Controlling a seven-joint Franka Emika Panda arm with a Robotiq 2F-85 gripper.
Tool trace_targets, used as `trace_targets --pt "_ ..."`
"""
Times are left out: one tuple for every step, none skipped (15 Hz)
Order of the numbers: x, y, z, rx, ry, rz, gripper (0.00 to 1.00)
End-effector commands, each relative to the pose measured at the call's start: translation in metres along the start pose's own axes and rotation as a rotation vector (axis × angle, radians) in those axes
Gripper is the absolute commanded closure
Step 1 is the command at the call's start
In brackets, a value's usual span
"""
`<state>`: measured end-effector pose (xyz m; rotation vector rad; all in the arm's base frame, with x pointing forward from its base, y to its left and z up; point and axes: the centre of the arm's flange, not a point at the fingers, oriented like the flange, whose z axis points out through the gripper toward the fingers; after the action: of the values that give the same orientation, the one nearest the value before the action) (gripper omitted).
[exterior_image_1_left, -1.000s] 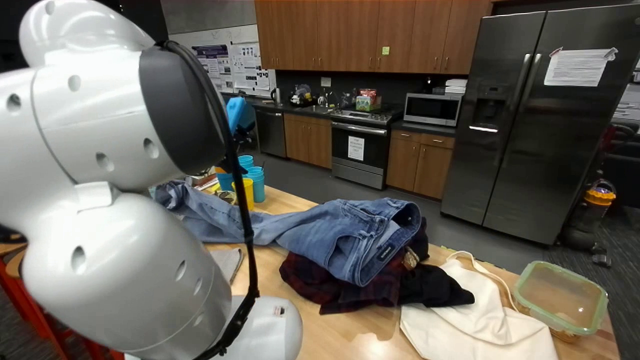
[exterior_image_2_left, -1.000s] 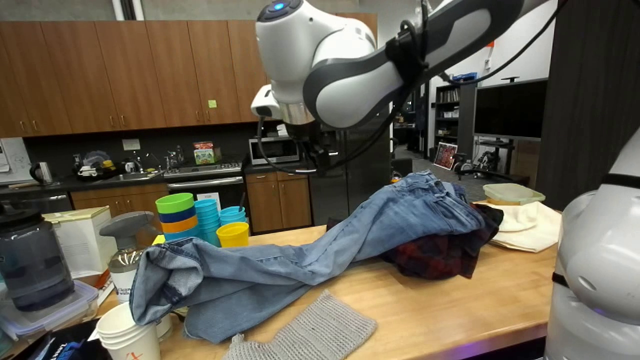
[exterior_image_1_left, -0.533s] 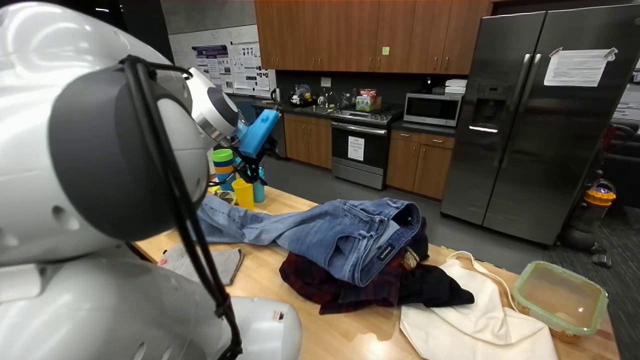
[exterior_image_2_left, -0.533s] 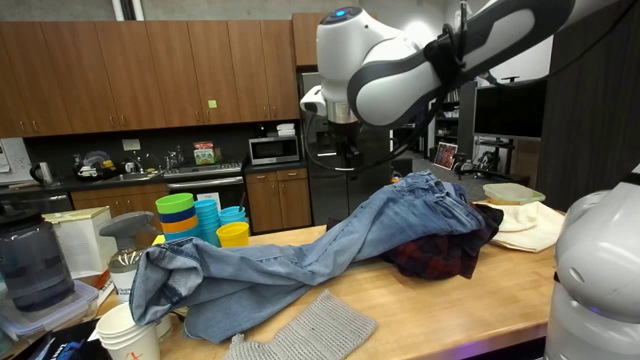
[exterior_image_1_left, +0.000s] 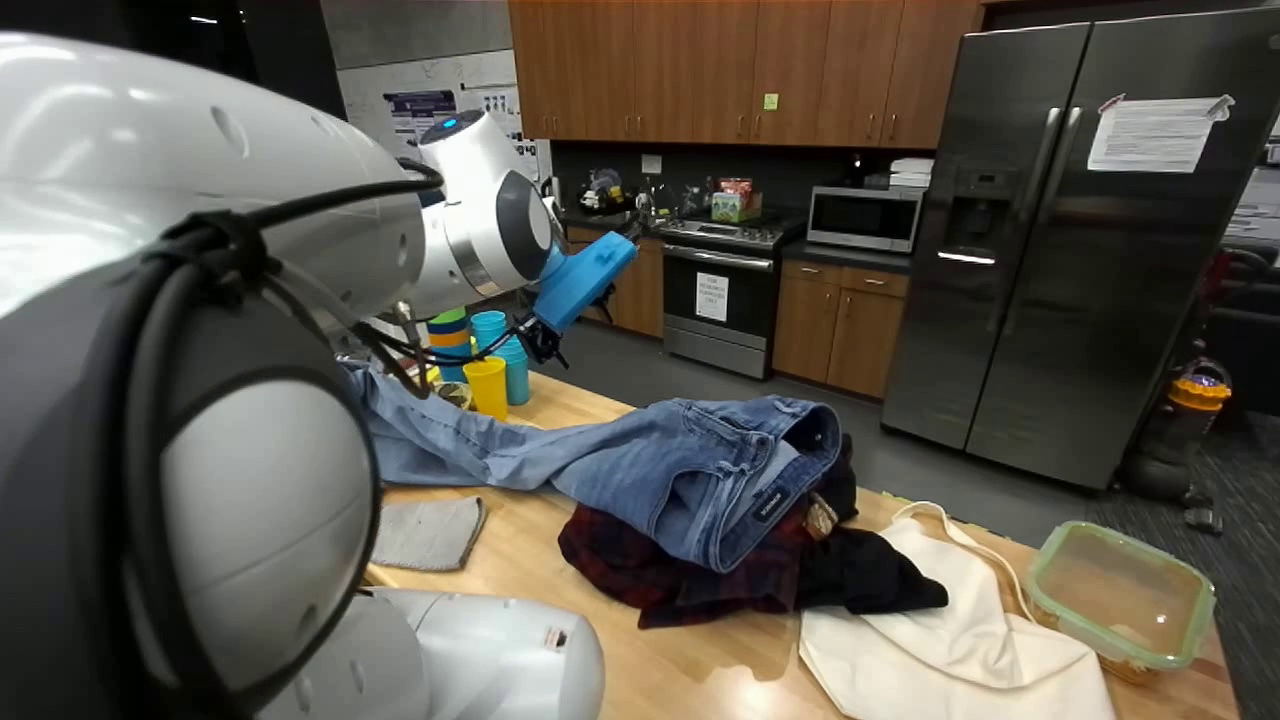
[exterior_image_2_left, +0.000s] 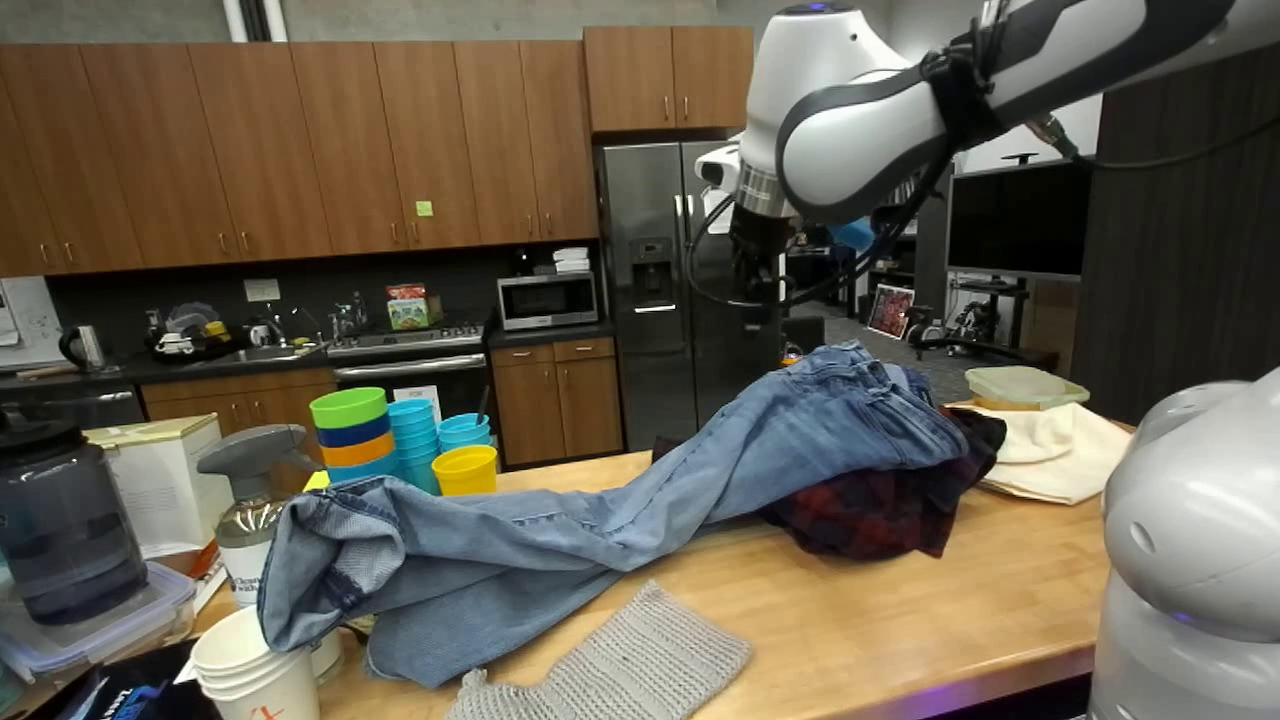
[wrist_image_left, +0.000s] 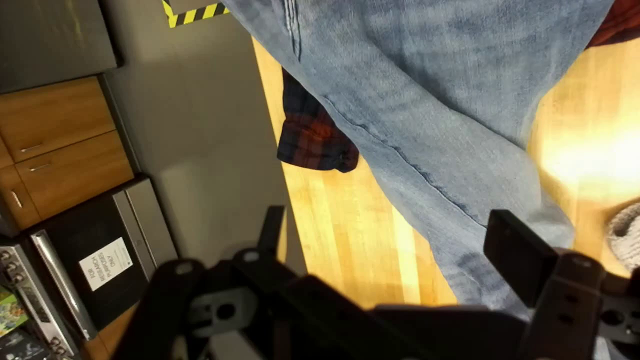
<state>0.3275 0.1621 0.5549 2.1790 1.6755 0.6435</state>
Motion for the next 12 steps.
trace_targets --pt "-0.032 0.01 0.004 0.018 0.046 0.087 0.0" --pt "-0.038 0.013 0.007 0.029 0.051 0.116 0.0" --pt "-0.043 0.016 0.01 0.04 0.052 0.138 0.0" --pt "-0.047 0.019 0.015 0.051 0.054 0.158 0.0" --pt "-0.051 0.019 0.019 0.059 0.05 0.176 0.0" --pt "-0.054 0.021 0.023 0.066 0.047 0.19 0.0" --pt "-0.059 0.021 0.026 0.072 0.049 0.213 0.0" --pt "-0.065 0.023 0.028 0.077 0.054 0.23 0.0" --pt "-0.072 0.023 0.028 0.079 0.056 0.25 0.0" --pt "-0.077 0.024 0.029 0.079 0.061 0.265 0.0" --pt "-0.081 0.022 0.028 0.069 0.061 0.26 0.0" --pt "-0.08 0.02 0.028 0.06 0.044 0.243 0.0"
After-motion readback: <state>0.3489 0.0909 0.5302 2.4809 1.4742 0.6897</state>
